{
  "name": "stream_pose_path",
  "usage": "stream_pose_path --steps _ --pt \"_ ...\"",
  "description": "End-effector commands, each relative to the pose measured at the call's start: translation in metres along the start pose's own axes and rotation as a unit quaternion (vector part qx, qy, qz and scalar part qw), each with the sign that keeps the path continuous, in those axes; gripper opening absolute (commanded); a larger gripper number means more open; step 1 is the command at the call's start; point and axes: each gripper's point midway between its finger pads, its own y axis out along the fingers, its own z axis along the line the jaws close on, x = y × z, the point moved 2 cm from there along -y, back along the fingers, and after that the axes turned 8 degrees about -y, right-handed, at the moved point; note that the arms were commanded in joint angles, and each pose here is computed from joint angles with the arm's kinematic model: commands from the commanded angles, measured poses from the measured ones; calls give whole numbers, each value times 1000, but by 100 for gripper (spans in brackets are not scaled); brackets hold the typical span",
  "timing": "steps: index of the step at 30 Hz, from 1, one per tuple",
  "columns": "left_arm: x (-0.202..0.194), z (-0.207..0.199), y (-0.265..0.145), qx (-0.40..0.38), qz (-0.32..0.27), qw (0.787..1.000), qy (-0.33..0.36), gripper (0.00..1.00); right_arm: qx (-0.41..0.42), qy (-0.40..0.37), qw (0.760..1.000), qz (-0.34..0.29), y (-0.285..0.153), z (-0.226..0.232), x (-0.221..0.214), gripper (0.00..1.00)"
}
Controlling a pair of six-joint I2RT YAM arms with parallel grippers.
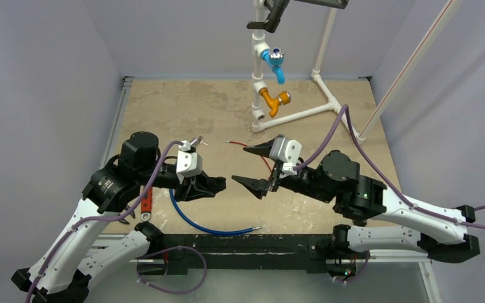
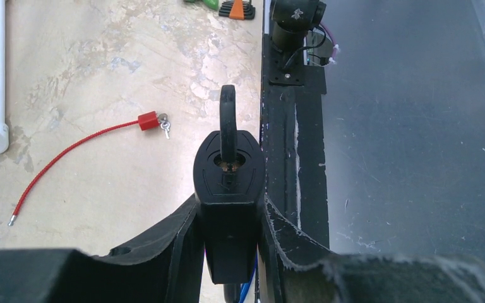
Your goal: Unlock with the key
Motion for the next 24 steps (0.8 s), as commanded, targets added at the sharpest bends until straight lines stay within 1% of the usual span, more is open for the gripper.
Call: stream_pose_path --steps 1,6,8,12,17,24 --pt "38 -10 -8 -19 -55 995 77 0 125 51 991 -14 10 29 13 67" --pt "40 -9 -10 -10 -53 995 80 0 176 69 982 -8 19 37 12 62" --pt "40 -8 -10 -8 -53 995 82 0 189 72 979 0 20 39 10 58" --pt "40 -8 -10 -5 -56 995 83 0 197 78 977 10 22 41 6 50" --pt "38 -5 -9 -1 -54 995 83 0 192 80 978 6 25 40 6 41" --pt "38 -4 -8 1 -54 995 81 0 199 85 976 21 39 44 -1 20"
